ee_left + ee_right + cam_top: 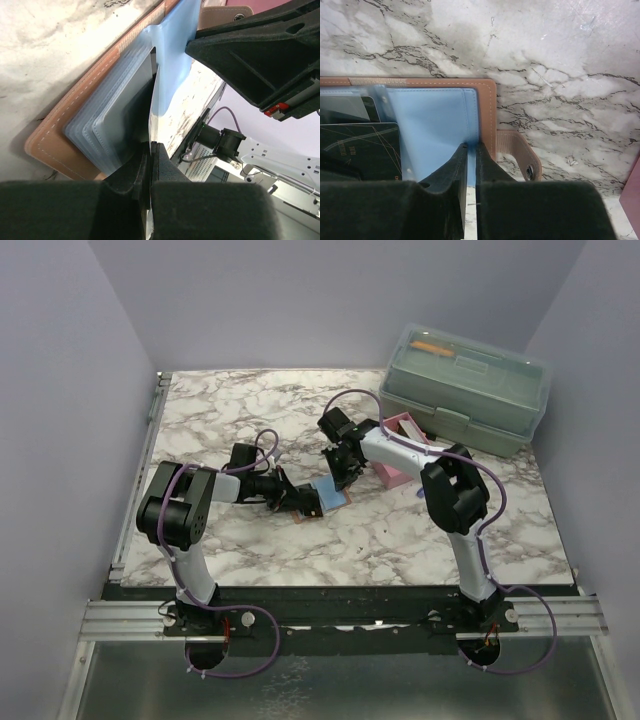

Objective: Put the credit cards into the card holder
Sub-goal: Insert the credit card into the card holder.

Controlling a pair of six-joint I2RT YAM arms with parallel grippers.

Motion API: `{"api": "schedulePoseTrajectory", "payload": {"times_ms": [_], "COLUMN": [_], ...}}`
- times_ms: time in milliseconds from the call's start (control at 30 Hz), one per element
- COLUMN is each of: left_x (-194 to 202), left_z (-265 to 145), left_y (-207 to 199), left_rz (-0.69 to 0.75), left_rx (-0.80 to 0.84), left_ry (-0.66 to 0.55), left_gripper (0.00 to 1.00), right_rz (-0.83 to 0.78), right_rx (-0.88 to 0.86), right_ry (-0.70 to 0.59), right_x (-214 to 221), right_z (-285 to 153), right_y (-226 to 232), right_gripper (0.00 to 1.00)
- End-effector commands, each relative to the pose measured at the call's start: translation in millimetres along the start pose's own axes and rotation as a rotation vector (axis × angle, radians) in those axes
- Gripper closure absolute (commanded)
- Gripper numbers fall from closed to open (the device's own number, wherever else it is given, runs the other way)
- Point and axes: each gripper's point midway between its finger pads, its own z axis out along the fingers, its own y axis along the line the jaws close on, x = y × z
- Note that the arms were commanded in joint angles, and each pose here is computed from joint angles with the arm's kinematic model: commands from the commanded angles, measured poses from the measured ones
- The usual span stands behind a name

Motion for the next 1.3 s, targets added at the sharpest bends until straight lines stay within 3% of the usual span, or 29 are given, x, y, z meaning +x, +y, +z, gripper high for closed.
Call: {"api": "schedulePoseTrajectory", "payload": {"times_ms": [0,800,1267], "left_x": [-3,4,2], "left_z": [0,-10,1], "left_y": [0,-23,-6], "left_rz": [0.036,0.072,0.025], "left_rx": [0.007,0.058,0.043], "left_ry": [-0.006,-0.036,0.006], "left_gripper": [1.0,1.0,1.0], "right_rz": [0.002,0.002,0.005], "right_rx": [0.039,0.029,0.028], "right_ry": [0.109,0.12,0.131], "right_x": [34,34,37], "right_z": [28,31,32], "right_y": [-9,-7,-7], "right_gripper": [0.91,0.94,0.95]}}
